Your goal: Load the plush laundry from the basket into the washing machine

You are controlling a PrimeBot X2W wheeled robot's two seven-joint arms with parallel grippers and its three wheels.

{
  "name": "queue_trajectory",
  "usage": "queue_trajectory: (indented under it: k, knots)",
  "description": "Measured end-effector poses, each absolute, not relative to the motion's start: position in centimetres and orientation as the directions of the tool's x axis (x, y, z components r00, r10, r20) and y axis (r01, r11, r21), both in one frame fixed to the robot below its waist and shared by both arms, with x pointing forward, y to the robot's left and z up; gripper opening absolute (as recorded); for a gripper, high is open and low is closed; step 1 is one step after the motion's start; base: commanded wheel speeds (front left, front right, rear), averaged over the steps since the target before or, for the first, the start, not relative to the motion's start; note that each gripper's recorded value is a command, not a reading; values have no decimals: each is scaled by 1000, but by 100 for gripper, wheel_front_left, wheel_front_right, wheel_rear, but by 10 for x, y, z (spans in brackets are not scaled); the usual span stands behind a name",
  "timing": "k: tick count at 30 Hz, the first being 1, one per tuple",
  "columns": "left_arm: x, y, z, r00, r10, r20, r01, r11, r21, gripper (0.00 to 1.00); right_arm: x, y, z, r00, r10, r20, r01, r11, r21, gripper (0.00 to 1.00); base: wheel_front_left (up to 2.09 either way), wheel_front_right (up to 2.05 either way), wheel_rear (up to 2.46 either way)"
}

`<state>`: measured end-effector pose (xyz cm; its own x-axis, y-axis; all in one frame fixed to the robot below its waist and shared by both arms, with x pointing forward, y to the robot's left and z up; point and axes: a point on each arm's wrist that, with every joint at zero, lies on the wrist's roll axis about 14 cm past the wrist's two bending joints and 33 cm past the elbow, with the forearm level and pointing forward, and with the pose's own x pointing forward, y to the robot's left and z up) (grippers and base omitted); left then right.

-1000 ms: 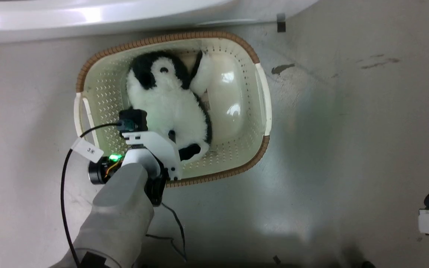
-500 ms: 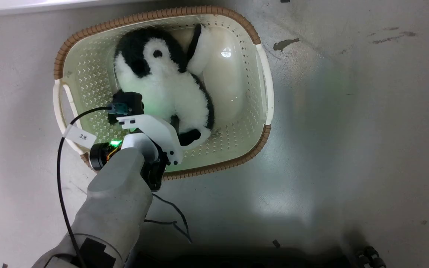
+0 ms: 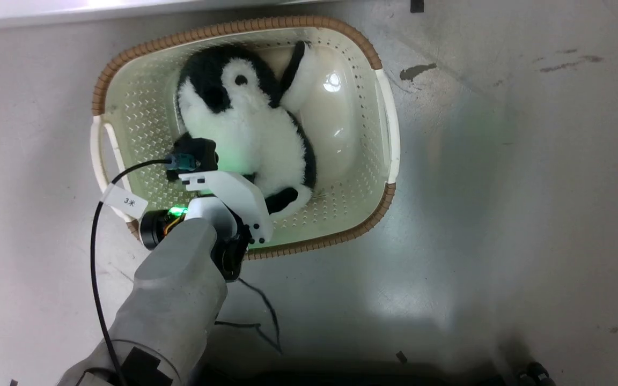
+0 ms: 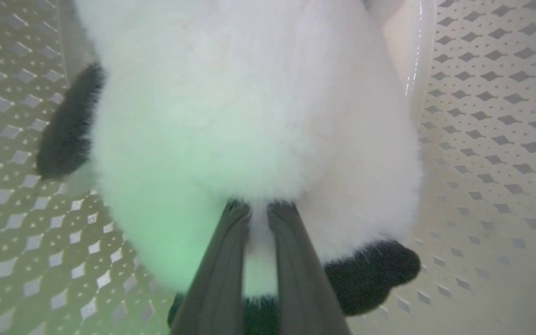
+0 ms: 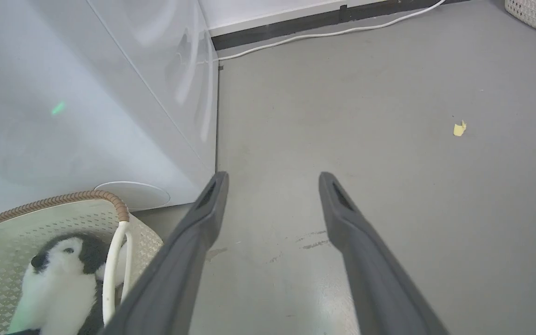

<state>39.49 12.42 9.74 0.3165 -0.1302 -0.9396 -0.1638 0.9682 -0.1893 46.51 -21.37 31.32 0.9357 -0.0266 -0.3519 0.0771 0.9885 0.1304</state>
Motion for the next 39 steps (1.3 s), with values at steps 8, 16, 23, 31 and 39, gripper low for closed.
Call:
queue_trajectory:
  k: [8, 16, 23, 31, 39]
  knots:
    - [400, 127, 118, 364, -124, -923, -223, 951, -216, 0, 476, -199, 329, 952, 12, -306, 41, 985, 166, 100, 0, 0, 0]
    - [412, 131, 161, 496, -130, -859, -207, 943, -262, 0, 484, -181, 358, 969, 63, -239, -12, 978, 207, 100, 0, 0, 0]
    - [409, 140, 210, 603, -120, -789, -195, 937, -291, 0, 485, -160, 398, 981, 115, -154, -75, 967, 243, 100, 0, 0, 0]
    - [412, 149, 268, 734, -95, -672, -214, 907, -362, 0, 475, -146, 441, 987, 146, -69, -124, 959, 257, 100, 0, 0, 0]
    - [407, 169, 360, 902, -9, -431, -177, 905, -388, 0, 446, -142, 480, 987, 159, -3, -152, 950, 274, 100, 0, 0, 0]
